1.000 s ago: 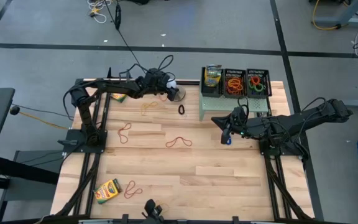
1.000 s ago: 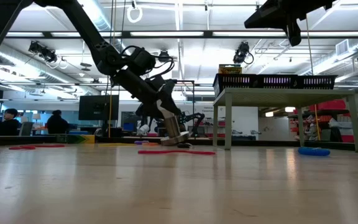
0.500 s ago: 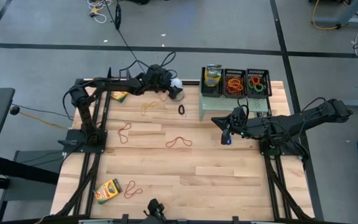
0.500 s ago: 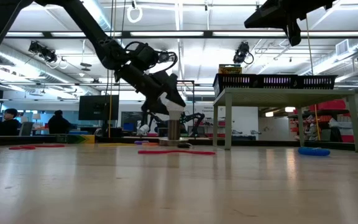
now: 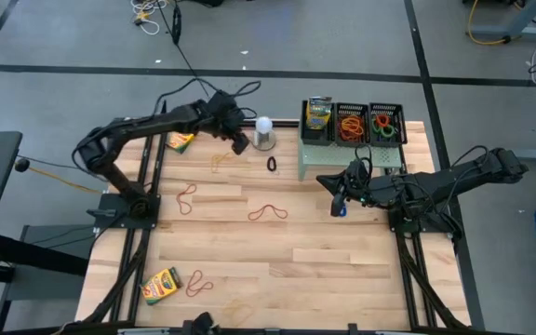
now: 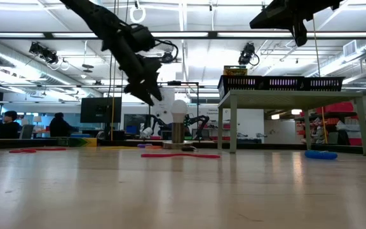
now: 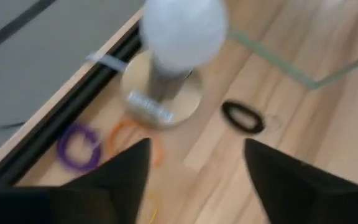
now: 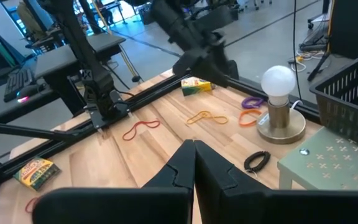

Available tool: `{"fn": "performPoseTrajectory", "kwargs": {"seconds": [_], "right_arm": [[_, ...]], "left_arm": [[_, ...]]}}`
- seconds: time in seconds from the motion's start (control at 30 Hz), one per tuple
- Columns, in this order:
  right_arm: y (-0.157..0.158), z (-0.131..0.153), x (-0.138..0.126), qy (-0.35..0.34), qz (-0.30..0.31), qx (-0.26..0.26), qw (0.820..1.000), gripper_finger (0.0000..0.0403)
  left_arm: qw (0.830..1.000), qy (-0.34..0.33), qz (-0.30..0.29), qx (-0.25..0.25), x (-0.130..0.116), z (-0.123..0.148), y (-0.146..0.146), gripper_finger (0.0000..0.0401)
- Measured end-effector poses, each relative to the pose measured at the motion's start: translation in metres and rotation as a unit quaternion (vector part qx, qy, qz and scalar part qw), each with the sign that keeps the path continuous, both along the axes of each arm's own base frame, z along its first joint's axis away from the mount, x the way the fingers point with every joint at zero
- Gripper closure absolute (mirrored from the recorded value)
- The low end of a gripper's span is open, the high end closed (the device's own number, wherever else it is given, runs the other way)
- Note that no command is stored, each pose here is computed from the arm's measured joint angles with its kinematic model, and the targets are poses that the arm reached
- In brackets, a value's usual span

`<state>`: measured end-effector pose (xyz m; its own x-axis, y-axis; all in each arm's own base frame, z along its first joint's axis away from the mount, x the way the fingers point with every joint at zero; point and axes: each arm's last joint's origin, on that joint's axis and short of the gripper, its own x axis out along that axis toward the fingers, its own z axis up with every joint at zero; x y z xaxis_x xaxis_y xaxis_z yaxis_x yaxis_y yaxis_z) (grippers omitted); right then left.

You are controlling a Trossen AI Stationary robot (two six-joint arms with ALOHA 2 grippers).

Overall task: Pick & Place Office Desk Supplies
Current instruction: Put the violet spring keychain into the right basket on the shelf

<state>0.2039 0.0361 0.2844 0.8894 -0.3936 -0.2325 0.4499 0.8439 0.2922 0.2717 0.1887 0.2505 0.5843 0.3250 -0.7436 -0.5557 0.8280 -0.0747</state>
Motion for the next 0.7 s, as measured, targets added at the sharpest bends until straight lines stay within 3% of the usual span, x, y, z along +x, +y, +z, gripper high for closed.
{"fn": "performPoseTrajectory", "kwargs": {"seconds": [0.1,0.2,0.33,0.47,0.7], "right_arm": [[0.0,0.0,0.0,0.002,0.001,-0.004,1.0,0.0396],[0.0,0.0,0.0,0.003,0.002,-0.007,1.0,0.0396],[0.0,0.0,0.0,0.003,0.001,-0.007,1.0,0.0396],[0.0,0.0,0.0,0.002,0.0,-0.004,1.0,0.0396],[0.0,0.0,0.0,-0.004,-0.002,0.004,1.0,0.0396]], "left_arm": [[0.999,0.004,0.039,-0.003,-0.017,-0.013,-0.007,0.0221],[0.995,-0.027,0.087,-0.051,-0.036,-0.039,-0.004,0.0299],[0.976,-0.075,0.181,-0.092,-0.053,-0.056,0.018,0.037],[0.962,-0.086,0.241,-0.099,-0.061,-0.065,0.05,0.0367],[0.948,-0.064,0.283,-0.13,-0.053,-0.089,0.085,0.027]]}}
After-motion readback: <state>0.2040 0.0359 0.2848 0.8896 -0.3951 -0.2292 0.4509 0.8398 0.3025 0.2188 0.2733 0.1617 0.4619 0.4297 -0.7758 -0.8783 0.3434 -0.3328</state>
